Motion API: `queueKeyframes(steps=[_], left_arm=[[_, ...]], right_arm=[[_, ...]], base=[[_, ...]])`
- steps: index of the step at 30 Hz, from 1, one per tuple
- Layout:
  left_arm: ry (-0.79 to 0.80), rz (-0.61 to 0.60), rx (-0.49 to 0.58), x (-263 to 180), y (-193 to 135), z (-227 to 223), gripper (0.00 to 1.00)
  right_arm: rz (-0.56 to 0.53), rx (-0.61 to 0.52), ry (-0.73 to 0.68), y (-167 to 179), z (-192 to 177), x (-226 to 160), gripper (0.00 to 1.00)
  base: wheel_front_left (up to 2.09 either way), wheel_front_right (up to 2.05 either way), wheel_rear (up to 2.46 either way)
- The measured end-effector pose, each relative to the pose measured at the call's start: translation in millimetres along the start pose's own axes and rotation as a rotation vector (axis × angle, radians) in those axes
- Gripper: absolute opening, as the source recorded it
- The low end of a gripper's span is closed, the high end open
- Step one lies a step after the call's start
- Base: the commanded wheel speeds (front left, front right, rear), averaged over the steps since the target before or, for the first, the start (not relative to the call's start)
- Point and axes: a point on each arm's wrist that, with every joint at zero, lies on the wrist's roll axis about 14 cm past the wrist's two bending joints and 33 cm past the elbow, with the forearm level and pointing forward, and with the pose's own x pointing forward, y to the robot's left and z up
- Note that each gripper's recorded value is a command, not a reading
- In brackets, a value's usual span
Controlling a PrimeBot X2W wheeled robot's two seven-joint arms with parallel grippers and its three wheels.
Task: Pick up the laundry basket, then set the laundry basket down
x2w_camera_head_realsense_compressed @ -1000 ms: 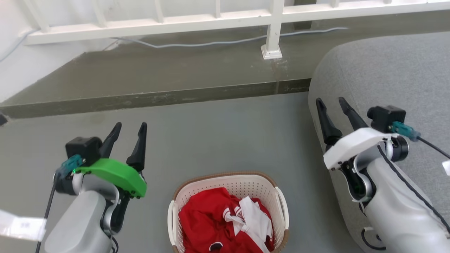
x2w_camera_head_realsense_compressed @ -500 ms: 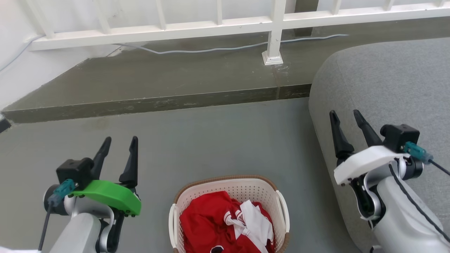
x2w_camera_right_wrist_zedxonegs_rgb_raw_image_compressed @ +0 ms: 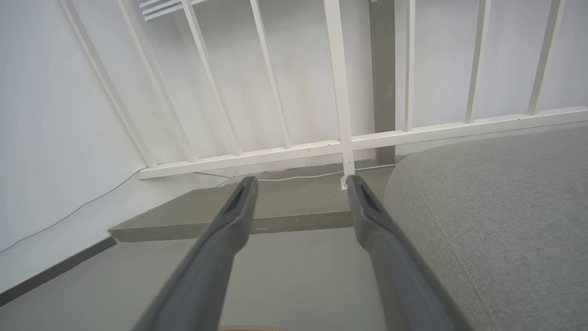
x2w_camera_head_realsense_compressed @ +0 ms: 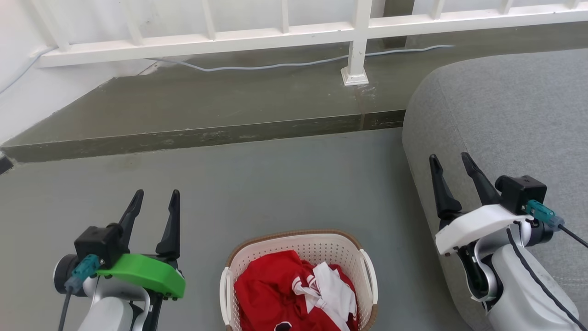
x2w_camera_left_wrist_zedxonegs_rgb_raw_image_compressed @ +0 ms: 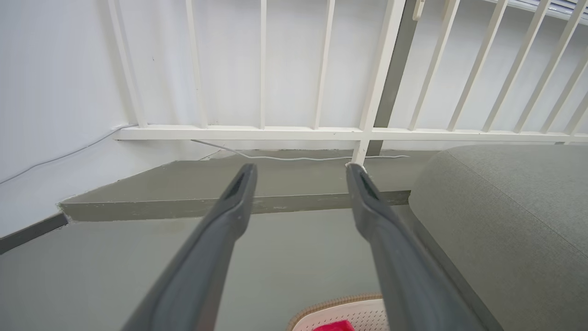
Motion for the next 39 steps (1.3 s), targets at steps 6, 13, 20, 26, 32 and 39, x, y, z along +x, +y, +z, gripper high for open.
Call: queueKeyframes(steps=[6, 13, 20, 26, 32, 39], left_arm=[[-0.019, 0.003, 0.011, -2.0, -1.5, 4.1, 1.00], [-0.024, 0.011, 0.020, -6.7, -0.2, 3.6, 1.00], [-0.026, 0.019, 0.015, -8.9, 0.1, 2.6, 1.00], [-0.017, 0.024, 0.003, -12.1, 0.0, -1.9, 1.00], [-0.023, 0.024, -0.010, -12.1, 0.8, -1.1, 1.00], [-0.007, 0.022, -0.031, -13.6, -1.6, -7.5, 0.00]], right_arm=[[-0.009, -0.003, -0.010, -2.3, 2.1, -0.8, 1.00], [-0.017, 0.009, -0.003, -1.2, -2.1, -3.3, 1.00], [-0.020, 0.002, 0.001, -2.1, -4.2, -5.4, 1.00], [-0.021, -0.005, -0.003, -2.7, -3.7, -5.0, 1.00], [-0.019, 0.000, -0.001, -1.2, -5.1, -5.4, 1.00], [-0.030, 0.003, 0.022, -3.1, -13.3, -9.7, 0.00]], base=[[0.00, 0.00, 0.00], [0.00, 0.00, 0.00], [0.00, 0.00, 0.00], [0.00, 0.00, 0.00], [0.00, 0.00, 0.00], [0.00, 0.00, 0.00]])
